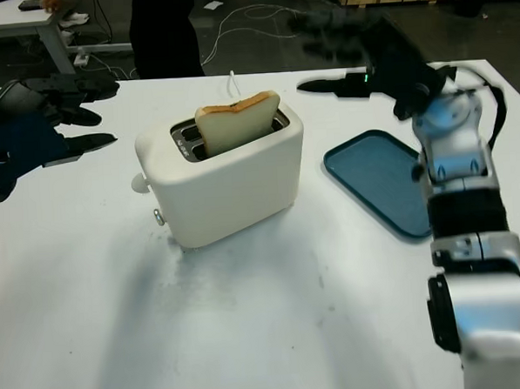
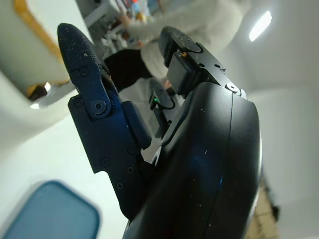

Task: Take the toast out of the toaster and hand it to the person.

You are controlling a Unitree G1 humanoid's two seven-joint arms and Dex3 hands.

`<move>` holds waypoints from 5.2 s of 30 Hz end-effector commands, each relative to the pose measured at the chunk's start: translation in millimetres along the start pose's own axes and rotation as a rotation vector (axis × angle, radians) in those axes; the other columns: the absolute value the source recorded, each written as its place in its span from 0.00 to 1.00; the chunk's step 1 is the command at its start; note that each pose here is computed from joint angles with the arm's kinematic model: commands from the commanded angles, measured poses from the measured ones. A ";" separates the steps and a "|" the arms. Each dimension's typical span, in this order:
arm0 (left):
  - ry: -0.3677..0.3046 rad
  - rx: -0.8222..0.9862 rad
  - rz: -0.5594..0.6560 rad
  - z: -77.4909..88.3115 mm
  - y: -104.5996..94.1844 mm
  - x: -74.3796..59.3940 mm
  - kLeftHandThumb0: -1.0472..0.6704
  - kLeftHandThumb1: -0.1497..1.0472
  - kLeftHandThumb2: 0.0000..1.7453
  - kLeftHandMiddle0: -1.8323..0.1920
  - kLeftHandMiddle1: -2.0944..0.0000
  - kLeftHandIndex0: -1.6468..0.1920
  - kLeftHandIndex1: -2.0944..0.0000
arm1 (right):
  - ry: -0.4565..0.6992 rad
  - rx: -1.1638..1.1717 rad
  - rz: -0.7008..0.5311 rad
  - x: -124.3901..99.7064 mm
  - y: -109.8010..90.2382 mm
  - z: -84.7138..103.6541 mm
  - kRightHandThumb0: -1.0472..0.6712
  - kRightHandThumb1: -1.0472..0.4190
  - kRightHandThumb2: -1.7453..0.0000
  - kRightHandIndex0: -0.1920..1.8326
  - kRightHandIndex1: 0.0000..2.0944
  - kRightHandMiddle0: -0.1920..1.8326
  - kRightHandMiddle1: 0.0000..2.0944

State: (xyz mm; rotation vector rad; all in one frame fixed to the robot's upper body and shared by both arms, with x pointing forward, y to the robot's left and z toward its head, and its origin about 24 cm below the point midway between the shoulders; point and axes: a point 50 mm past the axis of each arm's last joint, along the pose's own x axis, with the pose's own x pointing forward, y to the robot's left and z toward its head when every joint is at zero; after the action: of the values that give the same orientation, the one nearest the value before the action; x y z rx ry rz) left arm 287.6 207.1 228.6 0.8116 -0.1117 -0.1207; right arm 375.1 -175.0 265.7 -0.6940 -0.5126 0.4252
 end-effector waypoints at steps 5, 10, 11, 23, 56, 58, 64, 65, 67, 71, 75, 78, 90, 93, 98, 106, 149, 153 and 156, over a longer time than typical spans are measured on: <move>-0.012 0.007 0.010 2.1 1.0 0.4 0.43 0.86 0.07 0.74 0.64 0.57 0.99 | -0.136 -0.217 0.074 23.9 16.6 32.6 0.11 0.22 1.00 0.22 0.43 0.40 0.05; -0.009 -0.021 0.018 1.9 0.9 0.7 0.43 0.85 0.07 0.74 0.64 0.57 0.99 | -0.197 -0.247 0.146 31.6 35.2 41.4 0.14 0.24 1.00 0.19 0.46 0.40 0.06; -0.006 -0.022 0.017 2.0 1.0 0.5 0.43 0.85 0.07 0.75 0.64 0.57 1.00 | -0.204 -0.258 0.162 32.6 38.3 42.6 0.14 0.25 1.00 0.19 0.45 0.40 0.06; -0.008 -0.017 0.019 1.0 -0.8 0.4 0.42 0.85 0.07 0.75 0.63 0.57 0.99 | -0.190 -0.322 0.272 39.9 69.2 33.0 0.16 0.26 1.00 0.22 0.46 0.41 0.08; -0.001 0.013 0.016 1.7 -1.4 -2.4 0.43 0.86 0.06 0.73 0.66 0.57 1.00 | -0.048 -0.394 0.401 24.9 87.4 -6.2 0.31 0.20 0.99 0.69 0.82 0.57 0.82; 0.002 0.011 0.017 1.3 -1.6 -2.3 0.44 0.86 0.06 0.73 0.66 0.58 1.00 | -0.059 -0.431 0.402 24.9 86.8 -5.4 0.29 0.16 0.98 0.71 0.83 0.58 0.83; -0.001 0.008 0.015 0.8 -2.1 -2.1 0.44 0.86 0.06 0.73 0.66 0.58 1.00 | -0.124 -0.430 0.325 25.5 80.0 -0.3 0.28 0.09 0.85 0.70 0.83 0.56 0.82; -0.001 0.004 0.014 0.8 -2.3 -2.0 0.44 0.86 0.06 0.73 0.66 0.58 1.00 | -0.137 -0.423 0.299 25.8 76.3 1.7 0.28 0.09 0.84 0.70 0.83 0.57 0.83; 0.001 0.004 0.013 1.0 -2.4 -2.1 0.45 0.86 0.06 0.73 0.66 0.58 1.00 | -0.167 -0.382 0.228 28.2 63.3 8.1 0.31 0.09 0.82 0.67 0.83 0.54 0.83; 0.005 0.008 0.015 0.4 -2.6 -1.9 0.43 0.87 0.06 0.73 0.67 0.58 1.00 | -0.169 -0.211 0.073 36.3 27.2 18.0 0.32 0.09 0.81 0.62 0.83 0.51 0.83; 0.008 -0.001 0.015 0.5 -2.8 -2.1 0.43 0.87 0.06 0.73 0.67 0.58 1.00 | -0.174 -0.095 -0.090 37.4 -12.0 25.5 0.30 0.09 0.82 0.59 0.83 0.48 0.83; 0.018 -0.006 0.013 0.4 -2.7 -2.4 0.45 0.87 0.05 0.74 0.68 0.58 1.00 | -0.179 -0.014 -0.246 28.9 -44.4 26.7 0.30 0.09 0.85 0.59 0.83 0.50 0.83; 0.013 0.015 -0.008 0.7 -4.7 1.3 0.45 0.88 0.04 0.72 0.69 0.58 1.00 | 0.217 0.253 -0.514 -7.7 -56.3 -50.5 0.41 0.09 0.84 0.56 0.83 0.45 0.83; 0.004 0.021 -0.009 2.4 -5.3 1.9 0.45 0.87 0.04 0.71 0.68 0.57 0.99 | 0.278 0.302 -0.522 -13.2 -40.4 -67.4 0.46 0.09 0.81 0.53 0.83 0.39 0.83; 0.014 0.016 -0.005 1.8 -4.8 0.9 0.45 0.88 0.04 0.72 0.69 0.58 1.00 | 0.387 0.349 -0.601 -19.1 -19.6 -86.7 0.48 0.09 0.82 0.50 0.83 0.35 0.83; 0.020 0.005 0.000 -0.5 -5.9 -0.9 0.44 0.89 0.04 0.72 0.69 0.58 1.00 | 0.506 0.371 -0.629 -25.1 5.0 -103.8 0.53 0.09 0.77 0.45 0.83 0.24 0.83; 0.026 0.000 0.007 -2.1 -6.8 -2.4 0.45 0.89 0.03 0.72 0.69 0.58 1.00 | 0.632 0.329 -0.612 -37.8 37.2 -123.2 0.52 0.09 0.81 0.44 0.83 0.27 0.83; 0.021 0.010 0.005 -1.6 -6.0 -2.1 0.44 0.89 0.03 0.72 0.69 0.58 1.00 | 0.625 0.333 -0.616 -37.2 36.8 -122.4 0.52 0.09 0.81 0.44 0.83 0.28 0.83; 0.020 0.010 0.004 -1.2 -5.7 -1.8 0.45 0.89 0.03 0.72 0.69 0.58 1.00 | 0.622 0.335 -0.622 -37.0 36.2 -122.1 0.51 0.09 0.82 0.44 0.83 0.29 0.83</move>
State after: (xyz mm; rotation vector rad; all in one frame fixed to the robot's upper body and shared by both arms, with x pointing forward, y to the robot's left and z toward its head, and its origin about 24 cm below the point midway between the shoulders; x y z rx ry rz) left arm 286.7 202.5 221.1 0.8076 -0.0835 -0.1194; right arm 407.5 -231.2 144.4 -0.3057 -0.0124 -0.2909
